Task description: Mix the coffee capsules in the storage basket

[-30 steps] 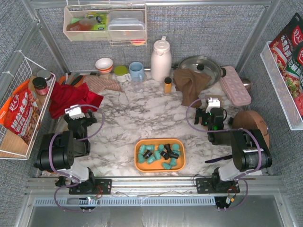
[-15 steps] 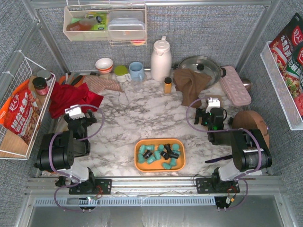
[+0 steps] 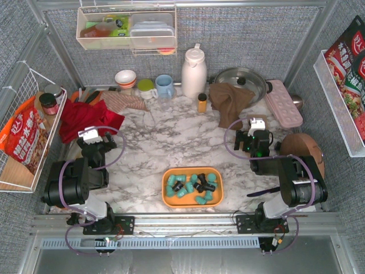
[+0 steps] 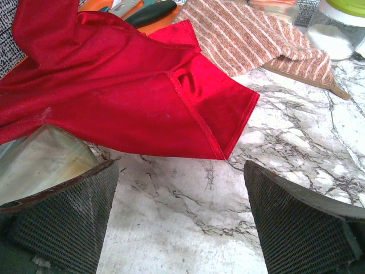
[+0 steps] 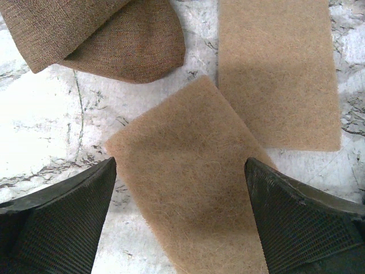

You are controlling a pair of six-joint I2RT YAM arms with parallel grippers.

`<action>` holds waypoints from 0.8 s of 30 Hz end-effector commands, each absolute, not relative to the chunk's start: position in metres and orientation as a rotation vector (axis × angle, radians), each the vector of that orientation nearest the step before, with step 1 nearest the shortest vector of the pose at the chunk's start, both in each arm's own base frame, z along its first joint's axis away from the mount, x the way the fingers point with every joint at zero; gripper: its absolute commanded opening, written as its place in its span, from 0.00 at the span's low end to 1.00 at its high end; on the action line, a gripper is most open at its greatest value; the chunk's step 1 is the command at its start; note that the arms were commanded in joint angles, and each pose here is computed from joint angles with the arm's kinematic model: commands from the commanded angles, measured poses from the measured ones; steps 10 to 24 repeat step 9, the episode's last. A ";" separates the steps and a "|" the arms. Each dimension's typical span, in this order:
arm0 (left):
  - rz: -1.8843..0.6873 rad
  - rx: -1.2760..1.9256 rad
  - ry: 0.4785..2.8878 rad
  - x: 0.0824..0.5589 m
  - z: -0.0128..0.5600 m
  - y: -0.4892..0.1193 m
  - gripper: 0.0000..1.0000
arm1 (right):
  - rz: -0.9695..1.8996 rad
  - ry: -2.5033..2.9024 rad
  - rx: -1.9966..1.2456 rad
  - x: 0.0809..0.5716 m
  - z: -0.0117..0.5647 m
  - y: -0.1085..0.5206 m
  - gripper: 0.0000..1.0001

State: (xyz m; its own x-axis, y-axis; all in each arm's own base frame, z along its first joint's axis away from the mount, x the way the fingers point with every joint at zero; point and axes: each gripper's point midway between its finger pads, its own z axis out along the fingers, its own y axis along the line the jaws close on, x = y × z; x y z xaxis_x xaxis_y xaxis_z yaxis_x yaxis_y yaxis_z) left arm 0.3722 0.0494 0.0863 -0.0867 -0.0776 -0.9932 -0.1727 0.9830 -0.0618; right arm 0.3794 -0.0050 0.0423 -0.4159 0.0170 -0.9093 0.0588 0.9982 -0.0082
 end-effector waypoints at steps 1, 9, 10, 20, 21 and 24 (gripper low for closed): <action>0.079 -0.189 1.632 0.375 0.093 0.050 0.99 | -0.045 1.974 0.058 0.384 0.049 -0.005 0.99; 0.079 -0.189 1.632 0.375 0.093 0.050 0.99 | -0.048 1.978 0.059 0.383 0.048 -0.006 0.99; 0.079 -0.189 1.632 0.375 0.093 0.050 0.99 | -0.048 1.978 0.059 0.383 0.048 -0.006 0.99; 0.079 -0.189 1.632 0.375 0.093 0.050 0.99 | -0.048 1.978 0.059 0.383 0.048 -0.006 0.99; 0.079 -0.189 1.632 0.375 0.093 0.050 0.99 | -0.048 1.978 0.059 0.383 0.048 -0.006 0.99; 0.079 -0.189 1.632 0.375 0.093 0.050 0.99 | -0.048 1.978 0.059 0.383 0.048 -0.006 0.99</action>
